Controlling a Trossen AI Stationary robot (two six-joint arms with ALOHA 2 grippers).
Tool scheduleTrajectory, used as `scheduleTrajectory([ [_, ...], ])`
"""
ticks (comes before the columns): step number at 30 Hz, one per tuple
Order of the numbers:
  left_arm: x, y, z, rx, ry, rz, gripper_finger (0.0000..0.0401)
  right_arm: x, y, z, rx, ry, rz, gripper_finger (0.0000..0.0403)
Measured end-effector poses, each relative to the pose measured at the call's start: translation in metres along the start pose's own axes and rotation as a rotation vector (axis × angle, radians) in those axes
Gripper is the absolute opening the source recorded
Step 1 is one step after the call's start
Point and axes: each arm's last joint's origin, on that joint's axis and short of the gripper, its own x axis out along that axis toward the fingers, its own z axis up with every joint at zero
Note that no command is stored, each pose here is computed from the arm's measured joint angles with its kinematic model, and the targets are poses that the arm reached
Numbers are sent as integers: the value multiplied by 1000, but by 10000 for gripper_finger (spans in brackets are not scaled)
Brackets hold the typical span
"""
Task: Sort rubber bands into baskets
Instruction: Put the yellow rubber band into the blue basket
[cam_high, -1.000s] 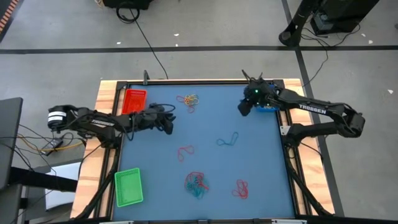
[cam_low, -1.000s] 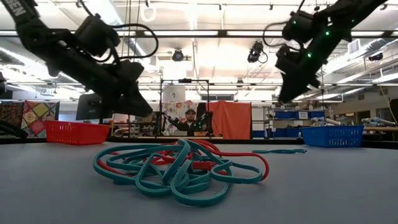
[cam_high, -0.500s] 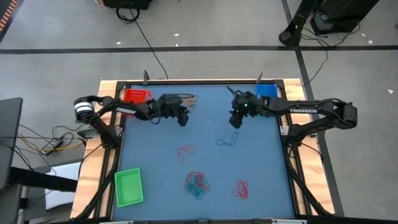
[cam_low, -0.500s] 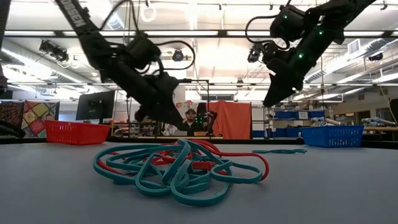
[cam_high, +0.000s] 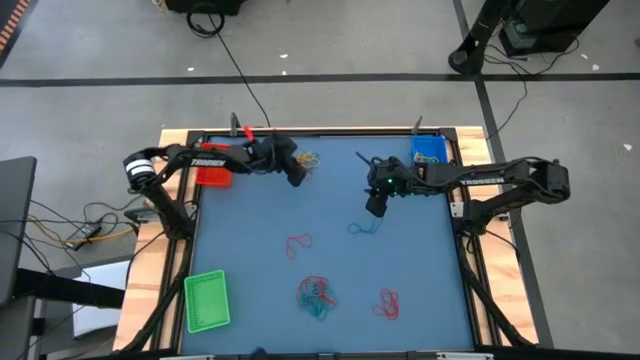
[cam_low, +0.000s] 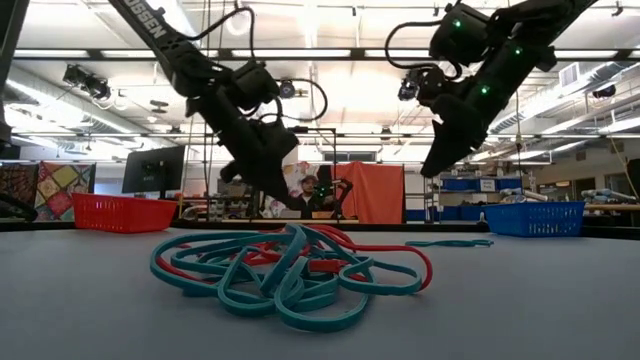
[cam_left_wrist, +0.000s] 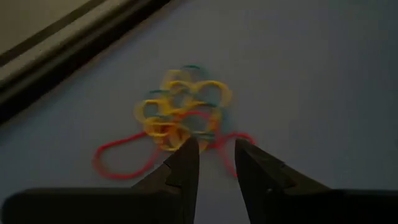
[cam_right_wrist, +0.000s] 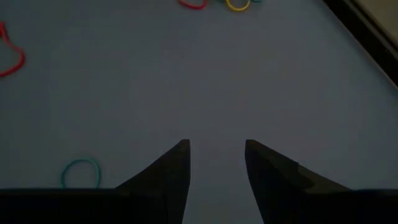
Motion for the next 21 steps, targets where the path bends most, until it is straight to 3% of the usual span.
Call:
scheduleTrajectory([
  [7,21,8,3,-173,94,12,90,5,1,-3,9,30,-4,164],
  [16,40,4,-5,-208,153,-8,90,7,8,-8,5,75,0,164],
  [21,40,7,-4,-202,121,78,90,7,9,-8,2,72,1,164],
])
